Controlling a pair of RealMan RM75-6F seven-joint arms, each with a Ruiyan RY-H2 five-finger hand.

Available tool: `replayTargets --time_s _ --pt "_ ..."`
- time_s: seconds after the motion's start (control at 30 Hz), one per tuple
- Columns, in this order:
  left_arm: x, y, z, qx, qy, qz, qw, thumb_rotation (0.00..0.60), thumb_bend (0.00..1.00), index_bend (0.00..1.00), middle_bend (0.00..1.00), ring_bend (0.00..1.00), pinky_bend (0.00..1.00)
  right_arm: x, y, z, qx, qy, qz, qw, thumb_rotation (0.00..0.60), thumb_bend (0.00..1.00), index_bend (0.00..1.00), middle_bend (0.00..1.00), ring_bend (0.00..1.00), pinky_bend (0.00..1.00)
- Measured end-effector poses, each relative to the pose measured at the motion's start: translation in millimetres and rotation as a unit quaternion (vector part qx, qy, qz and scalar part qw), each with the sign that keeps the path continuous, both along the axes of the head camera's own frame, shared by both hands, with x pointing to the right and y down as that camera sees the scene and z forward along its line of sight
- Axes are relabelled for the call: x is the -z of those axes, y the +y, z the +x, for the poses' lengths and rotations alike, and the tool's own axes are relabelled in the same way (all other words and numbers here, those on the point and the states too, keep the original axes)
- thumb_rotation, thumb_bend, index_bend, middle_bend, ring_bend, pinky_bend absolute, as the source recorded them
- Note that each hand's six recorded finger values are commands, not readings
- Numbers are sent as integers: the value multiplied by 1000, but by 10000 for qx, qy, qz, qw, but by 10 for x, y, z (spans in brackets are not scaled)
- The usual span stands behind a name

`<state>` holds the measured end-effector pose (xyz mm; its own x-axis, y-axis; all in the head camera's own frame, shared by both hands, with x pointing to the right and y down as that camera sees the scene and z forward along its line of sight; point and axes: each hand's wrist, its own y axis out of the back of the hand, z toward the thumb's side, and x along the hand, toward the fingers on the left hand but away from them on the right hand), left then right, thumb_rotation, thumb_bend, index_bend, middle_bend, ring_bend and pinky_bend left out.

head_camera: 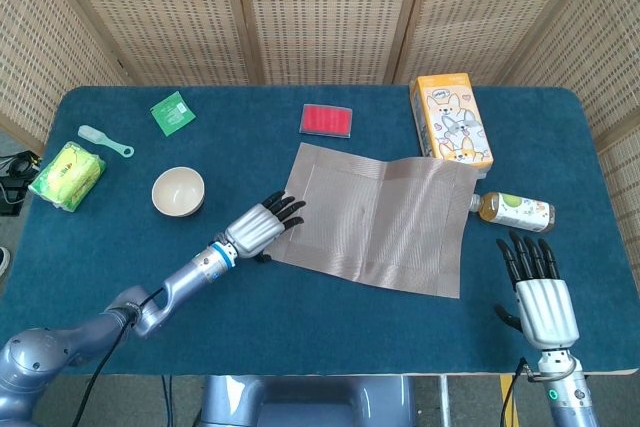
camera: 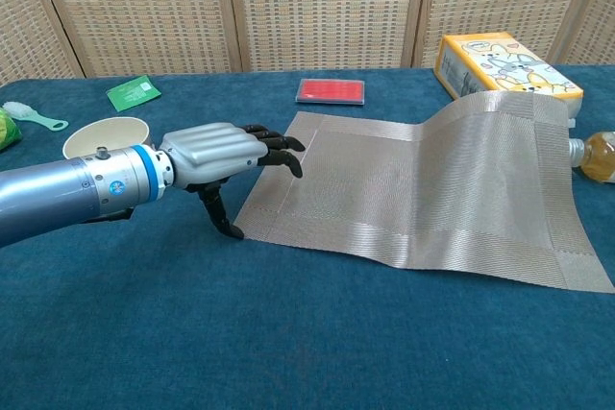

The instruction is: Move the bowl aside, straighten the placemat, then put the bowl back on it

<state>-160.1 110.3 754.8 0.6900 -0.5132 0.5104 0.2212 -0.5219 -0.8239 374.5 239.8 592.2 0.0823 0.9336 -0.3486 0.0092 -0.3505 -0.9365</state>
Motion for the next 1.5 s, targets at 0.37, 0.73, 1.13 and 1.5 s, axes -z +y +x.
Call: replayTargets --time_s 0.37,0.73,1.13,1.5 --pt "14 -28 -106 -41 -95 48 9999 600 0 187 0 0 0 49 -4 -5 -12 -37 72 10000 600 0 0 0 0 0" --pt "-1 9 -171 -130 -194 49 9997 600 0 187 0 0 0 54 -11 -2 -26 -36 67 10000 600 0 0 0 0 0" --pt "-31 52 -47 -221 -206 59 9995 600 208 197 0 0 0 69 -15 0 -47 -60 71 9999 600 0 0 0 0 0" --pt "-16 46 14 -253 -188 87 9995 600 319 213 0 0 0 91 -15 -7 -43 -96 79 9999 600 0 0 0 0 0"
